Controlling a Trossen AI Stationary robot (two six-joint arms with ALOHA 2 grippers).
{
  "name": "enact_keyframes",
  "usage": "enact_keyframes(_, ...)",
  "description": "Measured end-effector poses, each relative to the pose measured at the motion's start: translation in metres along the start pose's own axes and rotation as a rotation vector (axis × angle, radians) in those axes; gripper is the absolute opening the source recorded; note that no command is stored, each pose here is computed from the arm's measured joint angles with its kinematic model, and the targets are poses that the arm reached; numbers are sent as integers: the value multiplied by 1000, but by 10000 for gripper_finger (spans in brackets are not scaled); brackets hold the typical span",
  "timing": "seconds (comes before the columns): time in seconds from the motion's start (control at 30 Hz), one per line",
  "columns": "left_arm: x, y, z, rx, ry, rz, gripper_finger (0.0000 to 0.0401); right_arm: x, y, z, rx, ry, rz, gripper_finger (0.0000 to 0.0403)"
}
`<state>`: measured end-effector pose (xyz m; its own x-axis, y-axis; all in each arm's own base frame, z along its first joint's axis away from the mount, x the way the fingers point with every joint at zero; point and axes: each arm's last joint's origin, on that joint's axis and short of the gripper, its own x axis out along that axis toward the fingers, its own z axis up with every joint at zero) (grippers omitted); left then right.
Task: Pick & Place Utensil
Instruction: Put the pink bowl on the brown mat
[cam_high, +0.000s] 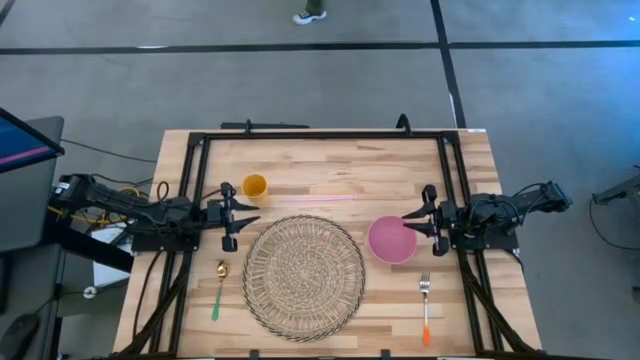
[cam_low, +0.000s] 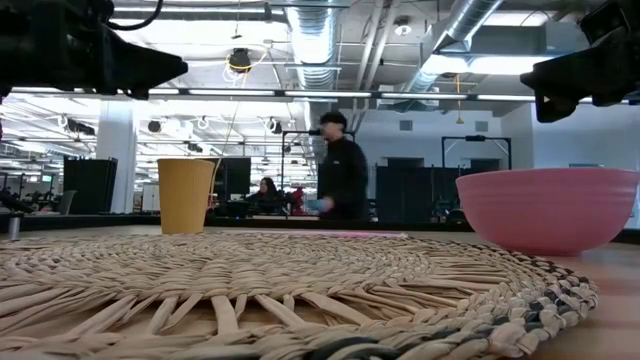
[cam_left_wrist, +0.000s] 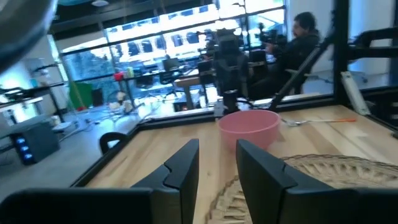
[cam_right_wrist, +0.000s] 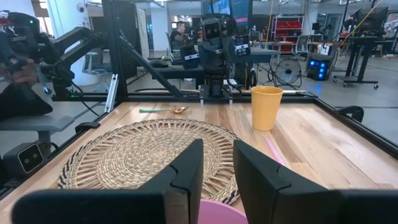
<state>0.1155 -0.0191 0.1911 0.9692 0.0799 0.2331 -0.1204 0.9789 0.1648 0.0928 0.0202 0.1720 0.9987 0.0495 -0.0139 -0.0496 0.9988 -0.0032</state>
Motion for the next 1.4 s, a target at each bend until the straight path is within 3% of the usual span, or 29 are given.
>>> enact_keyframes(0.23,1,0,2,-16,-7,-7,108,0,0,7,51,-80,-3,81)
enact_keyframes(0.5,12,2,31,-97,-38,-44,108,-3,-1,23,84,-247,1,81)
enact_keyframes(0.73,29,4,61,-100,16,-55,108,-6,-5,36,-49,-367,-94,82)
enact_keyframes(0.9,36,5,72,-97,27,-57,108,-4,-5,30,22,-307,-67,107)
enact_keyframes(1.2,37,6,73,-98,28,-19,108,16,2,18,54,-115,-32,229)
enact_keyframes(1.4,37,7,74,-98,31,27,108,42,19,22,117,82,45,235)
